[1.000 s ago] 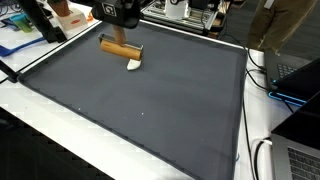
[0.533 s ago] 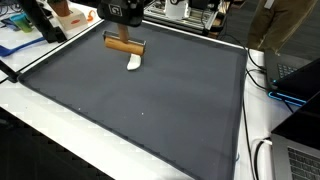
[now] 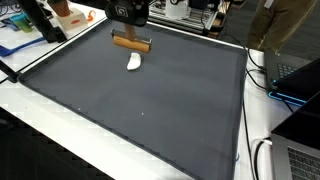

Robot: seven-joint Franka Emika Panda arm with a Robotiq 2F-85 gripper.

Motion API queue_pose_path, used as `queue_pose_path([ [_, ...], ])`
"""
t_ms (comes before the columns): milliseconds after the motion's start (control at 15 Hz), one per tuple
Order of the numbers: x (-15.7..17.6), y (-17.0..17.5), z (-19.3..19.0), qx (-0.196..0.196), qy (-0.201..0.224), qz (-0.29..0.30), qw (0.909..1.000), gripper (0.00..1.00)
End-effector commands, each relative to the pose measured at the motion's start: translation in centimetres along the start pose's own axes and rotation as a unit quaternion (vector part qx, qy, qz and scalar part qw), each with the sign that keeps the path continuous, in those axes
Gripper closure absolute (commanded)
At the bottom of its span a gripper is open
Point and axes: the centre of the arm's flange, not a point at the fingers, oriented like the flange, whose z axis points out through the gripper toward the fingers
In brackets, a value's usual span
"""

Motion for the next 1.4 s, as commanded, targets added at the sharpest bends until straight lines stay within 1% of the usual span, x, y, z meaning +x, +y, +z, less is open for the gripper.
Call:
queue_pose_path([
  [0,1.8,1.8,0.6,0.064,-0.023,0.063,0.9957,0.78],
  [133,2.8,3.8,1.4,0.088,-0.024,0.097,0.9911,0.78],
  [333,3.5,7.2,2.4,0.102,-0.010,0.116,0.9880,0.78],
  [467,3.8,9.1,2.3,0.111,0.001,0.126,0.9858,0.78],
  [533,3.8,9.8,1.9,0.112,0.002,0.137,0.9842,0.78],
  [600,2.2,8.7,3.8,0.097,-0.006,0.121,0.9879,0.78],
  [667,2.2,9.2,3.8,0.098,-0.004,0.124,0.9874,0.53],
  [800,2.3,9.1,3.9,0.098,-0.005,0.123,0.9876,0.53],
  [867,2.7,8.8,4.0,0.102,-0.013,0.131,0.9861,0.78],
  [1133,4.0,11.1,4.0,0.122,-0.026,0.173,0.9770,0.78],
  [1333,4.6,13.3,4.7,0.136,-0.034,0.220,0.9655,0.78],
])
